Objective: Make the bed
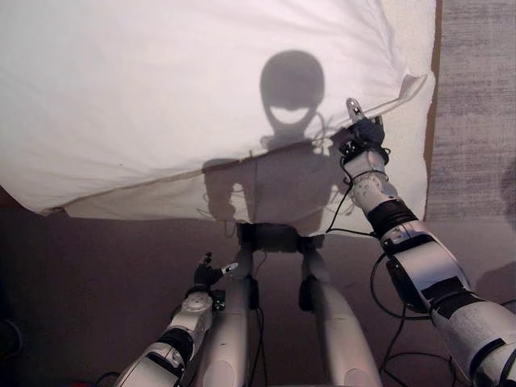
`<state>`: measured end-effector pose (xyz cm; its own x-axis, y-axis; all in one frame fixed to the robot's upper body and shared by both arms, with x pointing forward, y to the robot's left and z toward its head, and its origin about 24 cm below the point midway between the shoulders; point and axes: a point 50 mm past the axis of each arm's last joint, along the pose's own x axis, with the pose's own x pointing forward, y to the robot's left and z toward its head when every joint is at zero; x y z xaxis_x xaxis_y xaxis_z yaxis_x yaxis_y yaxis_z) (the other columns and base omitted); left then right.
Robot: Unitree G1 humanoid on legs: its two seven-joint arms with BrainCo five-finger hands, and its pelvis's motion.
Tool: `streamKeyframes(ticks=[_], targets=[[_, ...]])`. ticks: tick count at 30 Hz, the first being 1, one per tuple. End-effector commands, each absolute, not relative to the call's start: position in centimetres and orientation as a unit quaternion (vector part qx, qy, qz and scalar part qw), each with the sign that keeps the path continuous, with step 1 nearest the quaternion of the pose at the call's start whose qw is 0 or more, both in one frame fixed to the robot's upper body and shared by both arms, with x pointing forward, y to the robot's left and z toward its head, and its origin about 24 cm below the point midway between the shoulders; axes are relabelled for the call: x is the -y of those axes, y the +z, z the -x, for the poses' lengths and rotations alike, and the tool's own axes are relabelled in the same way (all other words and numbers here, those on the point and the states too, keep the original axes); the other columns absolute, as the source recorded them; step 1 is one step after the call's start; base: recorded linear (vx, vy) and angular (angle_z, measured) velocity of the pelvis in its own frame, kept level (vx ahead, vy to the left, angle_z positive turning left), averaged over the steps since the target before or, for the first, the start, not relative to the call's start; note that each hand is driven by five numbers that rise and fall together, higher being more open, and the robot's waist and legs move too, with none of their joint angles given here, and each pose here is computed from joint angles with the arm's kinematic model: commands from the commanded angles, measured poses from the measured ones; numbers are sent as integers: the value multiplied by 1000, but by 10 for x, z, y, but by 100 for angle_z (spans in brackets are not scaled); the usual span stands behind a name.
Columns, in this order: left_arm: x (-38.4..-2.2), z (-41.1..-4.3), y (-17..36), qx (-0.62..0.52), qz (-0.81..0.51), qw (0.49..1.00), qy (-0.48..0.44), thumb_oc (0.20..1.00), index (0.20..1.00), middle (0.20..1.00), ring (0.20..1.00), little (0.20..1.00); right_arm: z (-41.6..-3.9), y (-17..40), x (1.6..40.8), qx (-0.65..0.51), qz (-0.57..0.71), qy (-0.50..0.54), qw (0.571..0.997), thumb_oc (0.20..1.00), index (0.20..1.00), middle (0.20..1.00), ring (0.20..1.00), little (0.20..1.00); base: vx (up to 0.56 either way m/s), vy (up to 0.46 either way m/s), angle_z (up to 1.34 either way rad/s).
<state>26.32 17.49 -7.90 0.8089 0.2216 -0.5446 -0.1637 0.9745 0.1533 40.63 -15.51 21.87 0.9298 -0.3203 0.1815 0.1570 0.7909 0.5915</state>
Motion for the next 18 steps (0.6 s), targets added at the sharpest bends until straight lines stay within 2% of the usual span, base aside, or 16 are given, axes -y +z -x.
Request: streamKeyframes(ticks=[1,8,18], targets=[[-179,-271,-71,-272,-68,954,108,1000,1000,1000,1000,1000,-391,313,128,301,-289,-51,907,200,200,200,200,200,0,0,0],[-178,-274,-68,-267,-62,956,104,1000,1000,1000,1000,1000,-402,316,119,260,-287,-43,921,200,200,200,200,200,5,-4,2],[-176,-279,-63,-254,-56,960,101,1000,1000,1000,1000,1000,-417,317,148,209,-237,-115,942,200,200,200,200,200,6,-14,15]])
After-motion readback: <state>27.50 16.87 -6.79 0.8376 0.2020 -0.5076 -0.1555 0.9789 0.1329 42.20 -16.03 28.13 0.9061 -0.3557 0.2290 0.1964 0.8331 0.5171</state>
